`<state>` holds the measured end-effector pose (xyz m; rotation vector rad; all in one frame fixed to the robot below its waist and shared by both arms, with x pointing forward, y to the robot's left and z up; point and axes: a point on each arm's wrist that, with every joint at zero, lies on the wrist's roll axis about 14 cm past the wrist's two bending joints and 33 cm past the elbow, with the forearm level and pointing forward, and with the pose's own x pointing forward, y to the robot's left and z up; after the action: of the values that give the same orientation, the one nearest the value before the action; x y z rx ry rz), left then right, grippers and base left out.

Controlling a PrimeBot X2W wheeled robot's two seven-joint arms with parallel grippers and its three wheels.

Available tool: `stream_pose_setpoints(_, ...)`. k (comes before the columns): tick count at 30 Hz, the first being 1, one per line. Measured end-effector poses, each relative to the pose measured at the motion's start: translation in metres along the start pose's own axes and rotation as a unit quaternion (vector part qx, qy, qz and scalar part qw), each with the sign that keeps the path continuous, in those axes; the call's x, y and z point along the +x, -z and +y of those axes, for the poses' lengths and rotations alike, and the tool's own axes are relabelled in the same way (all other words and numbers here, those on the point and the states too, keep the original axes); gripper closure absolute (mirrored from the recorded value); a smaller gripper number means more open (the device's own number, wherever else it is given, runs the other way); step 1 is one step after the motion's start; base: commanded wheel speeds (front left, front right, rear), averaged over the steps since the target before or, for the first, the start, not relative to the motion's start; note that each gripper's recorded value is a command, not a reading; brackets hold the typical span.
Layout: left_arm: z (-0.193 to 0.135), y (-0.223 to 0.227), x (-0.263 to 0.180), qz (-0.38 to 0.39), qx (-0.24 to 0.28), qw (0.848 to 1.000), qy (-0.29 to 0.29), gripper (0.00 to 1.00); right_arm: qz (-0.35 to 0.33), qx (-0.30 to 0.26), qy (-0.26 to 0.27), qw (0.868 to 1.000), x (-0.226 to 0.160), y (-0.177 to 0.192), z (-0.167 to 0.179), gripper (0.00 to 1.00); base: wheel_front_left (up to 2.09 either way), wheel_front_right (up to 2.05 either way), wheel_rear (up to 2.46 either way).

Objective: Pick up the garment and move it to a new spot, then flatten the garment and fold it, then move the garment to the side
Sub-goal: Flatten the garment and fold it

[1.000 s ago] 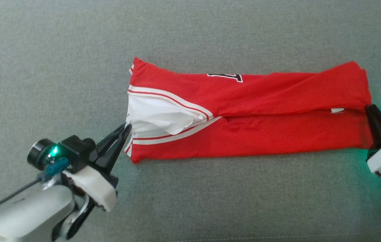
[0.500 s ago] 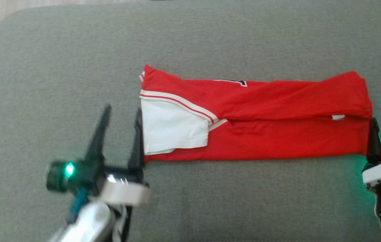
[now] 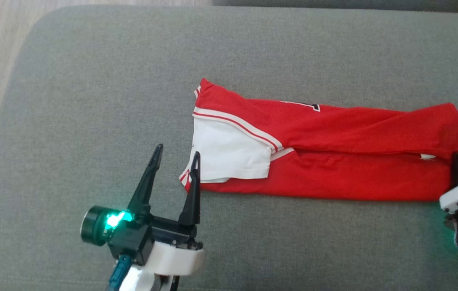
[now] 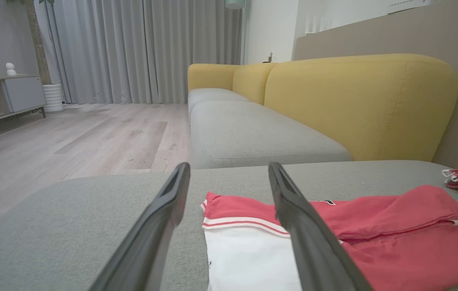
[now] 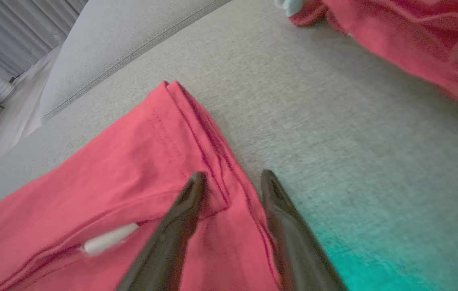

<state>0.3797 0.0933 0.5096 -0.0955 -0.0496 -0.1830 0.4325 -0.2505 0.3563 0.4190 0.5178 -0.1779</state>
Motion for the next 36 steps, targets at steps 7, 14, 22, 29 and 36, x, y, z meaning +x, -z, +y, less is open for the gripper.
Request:
stream_pose_setpoints(7, 0.000, -0.009, -0.009, -0.016, 0.002, 1.000, 0.000, 0.00, -0.008, -0.008, -0.021, 1.000, -0.007, -0.005, 0.015, 1.00, 0.00, 0.00, 0.00)
stream_pose_setpoints(14, -0.005, -0.011, -0.019, -0.021, 0.013, 1.000, 0.012, 0.00, -0.071, -0.009, -0.009, 0.997, -0.027, -0.041, -0.005, 1.00, 0.00, 0.00, 0.00)
stream_pose_setpoints(22, -0.004, -0.009, -0.026, -0.019, 0.013, 1.000, 0.011, 0.00, -0.176, -0.004, -0.031, 0.984, -0.051, -0.136, -0.012, 1.00, 0.00, 0.00, 0.00)
stream_pose_setpoints(29, -0.002, -0.008, -0.030, -0.017, 0.012, 1.000, 0.005, 0.00, -0.202, 0.020, -0.193, 0.960, -0.081, -0.153, 0.101, 1.00, 0.00, 0.00, 0.00)
stream_pose_setpoints(36, -0.002, 0.001, -0.029, -0.004, 0.011, 1.000, 0.008, 0.00, -0.131, 0.011, -0.315, 0.940, -0.101, -0.100, 0.207, 1.00, 0.00, 0.00, 0.00)
